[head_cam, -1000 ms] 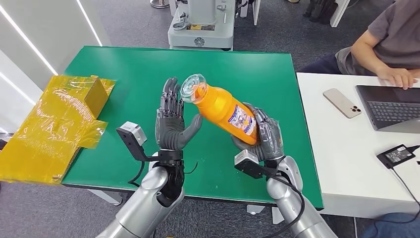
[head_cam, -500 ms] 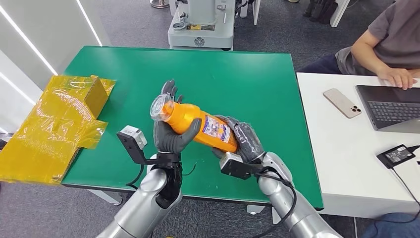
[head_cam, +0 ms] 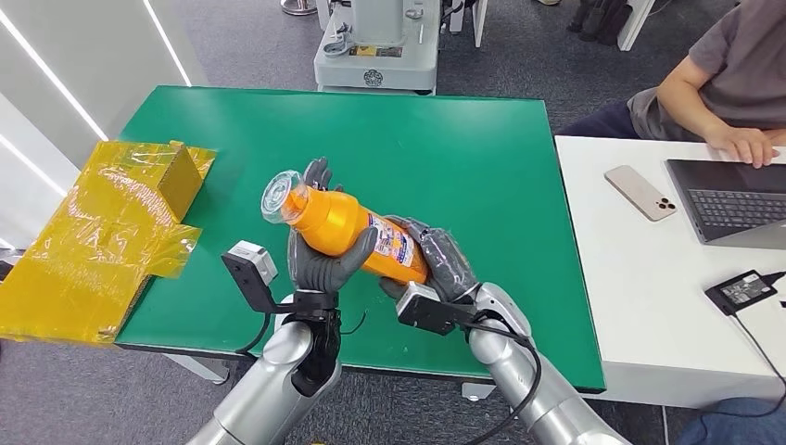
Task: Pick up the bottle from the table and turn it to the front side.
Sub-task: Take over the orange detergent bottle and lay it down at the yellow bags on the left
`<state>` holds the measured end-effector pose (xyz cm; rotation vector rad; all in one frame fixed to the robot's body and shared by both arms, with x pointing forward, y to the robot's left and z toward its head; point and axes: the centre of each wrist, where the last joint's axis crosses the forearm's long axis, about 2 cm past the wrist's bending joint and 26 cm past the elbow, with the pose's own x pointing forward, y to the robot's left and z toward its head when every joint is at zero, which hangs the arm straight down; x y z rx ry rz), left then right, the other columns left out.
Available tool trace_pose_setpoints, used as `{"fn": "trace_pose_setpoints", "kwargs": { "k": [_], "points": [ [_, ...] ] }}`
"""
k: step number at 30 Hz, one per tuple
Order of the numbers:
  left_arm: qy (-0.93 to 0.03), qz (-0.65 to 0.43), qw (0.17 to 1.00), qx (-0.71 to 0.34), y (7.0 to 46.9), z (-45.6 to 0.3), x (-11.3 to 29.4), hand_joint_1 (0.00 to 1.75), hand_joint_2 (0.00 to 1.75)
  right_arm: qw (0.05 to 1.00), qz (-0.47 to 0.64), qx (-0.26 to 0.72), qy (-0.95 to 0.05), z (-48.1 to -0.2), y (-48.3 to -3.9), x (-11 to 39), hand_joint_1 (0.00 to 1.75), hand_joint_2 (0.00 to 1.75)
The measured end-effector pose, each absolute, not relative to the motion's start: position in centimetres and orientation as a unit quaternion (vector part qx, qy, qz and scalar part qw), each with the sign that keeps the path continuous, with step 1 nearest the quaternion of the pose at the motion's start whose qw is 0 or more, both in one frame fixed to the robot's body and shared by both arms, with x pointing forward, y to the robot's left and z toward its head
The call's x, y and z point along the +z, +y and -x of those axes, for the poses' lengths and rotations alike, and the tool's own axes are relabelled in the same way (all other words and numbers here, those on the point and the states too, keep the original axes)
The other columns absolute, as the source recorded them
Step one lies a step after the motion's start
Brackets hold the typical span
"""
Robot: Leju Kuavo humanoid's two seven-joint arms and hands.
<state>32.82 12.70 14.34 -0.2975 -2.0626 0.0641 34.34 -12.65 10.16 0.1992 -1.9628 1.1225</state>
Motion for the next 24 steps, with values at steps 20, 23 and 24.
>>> {"fn": "trace_pose_setpoints", "kwargs": {
  "k": [20,23,24],
  "points": [
    [-0.854,0.121,0.506,0.021,12.9,-31.7,13.5,1.75,1.75,0.426,-0.073,0.482,-0.762,-34.0,-12.5,9.9,1.75,1.75],
    [-0.854,0.119,0.506,0.018,12.9,-31.6,13.4,1.75,1.75,0.426,-0.069,0.487,-0.76,-33.9,-12.5,9.9,1.44,1.75],
    [-0.854,0.119,0.507,0.017,12.9,-31.6,13.3,1.75,1.75,0.426,-0.067,0.488,-0.759,-33.9,-12.5,9.9,1.28,1.75]
  ]
}}
